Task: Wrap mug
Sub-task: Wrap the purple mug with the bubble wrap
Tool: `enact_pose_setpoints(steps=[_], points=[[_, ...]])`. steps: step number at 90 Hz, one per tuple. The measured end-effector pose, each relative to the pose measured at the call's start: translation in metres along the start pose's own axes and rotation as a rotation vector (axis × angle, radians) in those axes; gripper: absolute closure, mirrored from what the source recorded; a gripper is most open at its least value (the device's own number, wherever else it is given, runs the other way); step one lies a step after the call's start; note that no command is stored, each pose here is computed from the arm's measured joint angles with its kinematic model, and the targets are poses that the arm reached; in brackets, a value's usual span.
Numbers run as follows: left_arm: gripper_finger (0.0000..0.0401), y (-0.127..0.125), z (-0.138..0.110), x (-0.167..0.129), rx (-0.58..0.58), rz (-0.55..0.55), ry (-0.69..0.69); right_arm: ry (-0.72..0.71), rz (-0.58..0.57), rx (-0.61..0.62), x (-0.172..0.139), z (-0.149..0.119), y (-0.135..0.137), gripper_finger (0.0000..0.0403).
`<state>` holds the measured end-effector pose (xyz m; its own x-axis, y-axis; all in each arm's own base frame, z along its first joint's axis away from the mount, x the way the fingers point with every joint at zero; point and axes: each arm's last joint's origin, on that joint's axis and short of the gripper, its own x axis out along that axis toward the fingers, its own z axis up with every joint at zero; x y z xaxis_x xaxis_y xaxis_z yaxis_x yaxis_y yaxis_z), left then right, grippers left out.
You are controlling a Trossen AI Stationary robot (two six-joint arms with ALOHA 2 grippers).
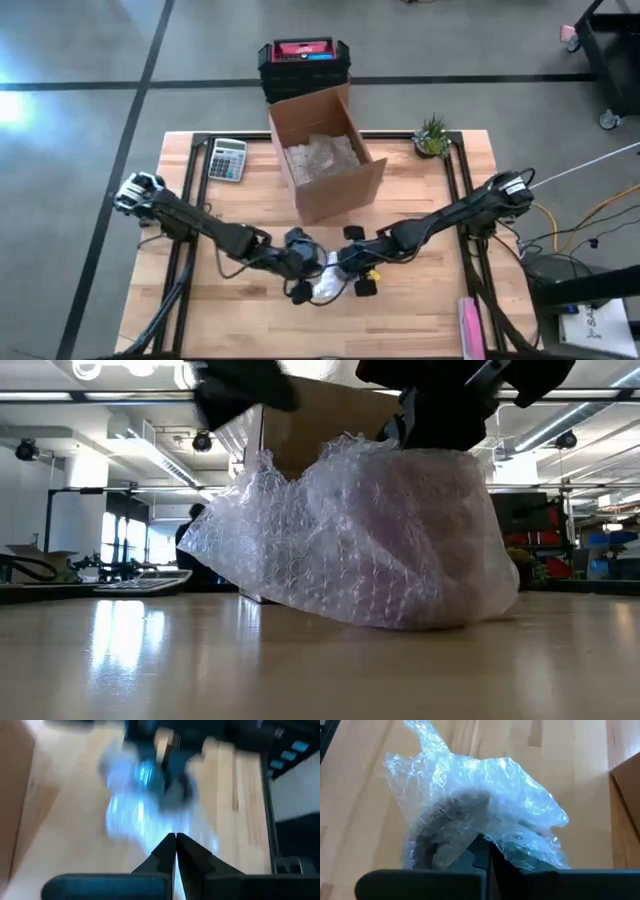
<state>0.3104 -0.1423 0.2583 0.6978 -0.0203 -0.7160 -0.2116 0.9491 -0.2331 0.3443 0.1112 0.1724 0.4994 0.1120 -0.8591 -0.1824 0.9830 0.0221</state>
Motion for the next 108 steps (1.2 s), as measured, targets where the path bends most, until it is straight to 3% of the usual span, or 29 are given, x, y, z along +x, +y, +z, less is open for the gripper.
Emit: enact_pose_setpoints(steps=[12,24,38,59,70,79,96,108], points=[[0.0401,0.002,-0.043,0.021,0.003,0.073,0.063,-0.015,0.006,-0.008,0.000,0.001,0.000,0.0403],[0.0401,0.005,-0.063,0.051,-0.048,-0.030,-0.065,-0.032,0.009,-0.012,0.001,0.002,0.001,0.0403],[0.0401,-0.001,-0.045,0.054,-0.028,-0.159,-0.279,-0.034,0.009,-0.011,0.001,0.003,0.001,0.0403],[0.0401,-0.003,-0.018,0.052,0.054,-0.152,-0.364,-0.044,0.010,-0.006,0.002,0.003,0.001,0.0403],[0.0401,0.006,-0.014,0.070,0.059,-0.112,-0.332,-0.052,0.011,-0.003,0.002,0.004,0.001,0.0403],[0.0401,0.005,-0.007,0.071,0.043,-0.154,-0.292,-0.046,0.011,-0.003,0.001,0.004,0.001,0.0403],[0.0401,-0.016,0.000,0.029,0.084,-0.084,-0.125,-0.045,0.011,-0.006,-0.002,0.004,0.000,0.0403],[0.0401,-0.020,-0.024,0.020,0.098,0.051,0.028,-0.046,0.011,-0.008,-0.002,0.004,0.000,0.0403]])
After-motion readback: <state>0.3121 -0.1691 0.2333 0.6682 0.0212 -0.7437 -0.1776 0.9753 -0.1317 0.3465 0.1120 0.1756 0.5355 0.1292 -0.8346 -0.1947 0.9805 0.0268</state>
